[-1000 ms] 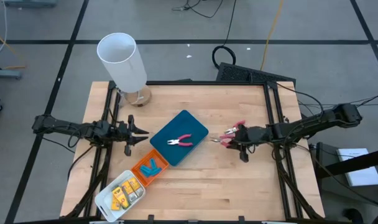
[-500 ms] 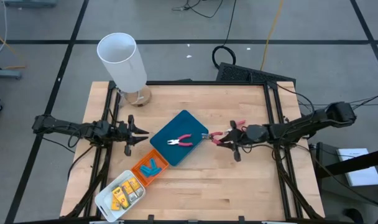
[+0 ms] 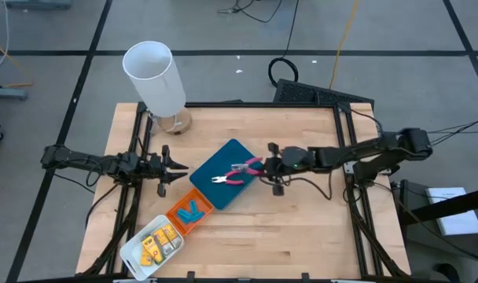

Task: Pick & Place School Supplies
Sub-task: Put the pink hole puncher into the blue bin

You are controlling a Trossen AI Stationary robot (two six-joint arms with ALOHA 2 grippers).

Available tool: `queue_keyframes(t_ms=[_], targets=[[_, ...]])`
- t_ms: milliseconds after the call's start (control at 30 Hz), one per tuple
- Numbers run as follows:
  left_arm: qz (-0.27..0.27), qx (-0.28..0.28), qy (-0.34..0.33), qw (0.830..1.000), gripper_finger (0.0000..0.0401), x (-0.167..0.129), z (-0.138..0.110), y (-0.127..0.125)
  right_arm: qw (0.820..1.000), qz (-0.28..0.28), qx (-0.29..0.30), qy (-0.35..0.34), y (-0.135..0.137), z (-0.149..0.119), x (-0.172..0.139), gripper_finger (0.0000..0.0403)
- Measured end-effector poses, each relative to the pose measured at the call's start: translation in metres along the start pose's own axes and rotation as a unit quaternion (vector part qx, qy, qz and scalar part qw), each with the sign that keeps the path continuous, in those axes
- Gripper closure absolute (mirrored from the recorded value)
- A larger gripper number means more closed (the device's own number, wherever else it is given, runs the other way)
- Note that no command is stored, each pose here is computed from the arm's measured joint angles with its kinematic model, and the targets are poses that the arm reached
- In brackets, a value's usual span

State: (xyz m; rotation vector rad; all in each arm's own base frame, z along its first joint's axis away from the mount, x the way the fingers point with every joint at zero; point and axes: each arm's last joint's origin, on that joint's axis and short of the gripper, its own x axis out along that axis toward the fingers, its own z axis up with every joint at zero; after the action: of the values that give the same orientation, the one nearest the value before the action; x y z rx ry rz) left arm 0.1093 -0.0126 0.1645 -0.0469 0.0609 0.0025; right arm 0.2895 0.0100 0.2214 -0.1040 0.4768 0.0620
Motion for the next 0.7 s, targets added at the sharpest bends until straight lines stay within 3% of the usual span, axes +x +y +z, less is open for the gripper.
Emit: queue_keyframes(t_ms=[400, 700], targets=[[0.0, 0.0, 0.0, 1.0, 0.0304, 0.0, 0.0, 0.0, 0.998, -0.031, -0.008, 0.052, -0.03, -0.002, 0.043, 0.0365], [0.0, 0.0, 0.0, 1.0, 0.0304, 0.0, 0.0, 0.0, 0.997, 0.006, 0.007, 0.075, -0.03, -0.024, 0.073, 0.0364]])
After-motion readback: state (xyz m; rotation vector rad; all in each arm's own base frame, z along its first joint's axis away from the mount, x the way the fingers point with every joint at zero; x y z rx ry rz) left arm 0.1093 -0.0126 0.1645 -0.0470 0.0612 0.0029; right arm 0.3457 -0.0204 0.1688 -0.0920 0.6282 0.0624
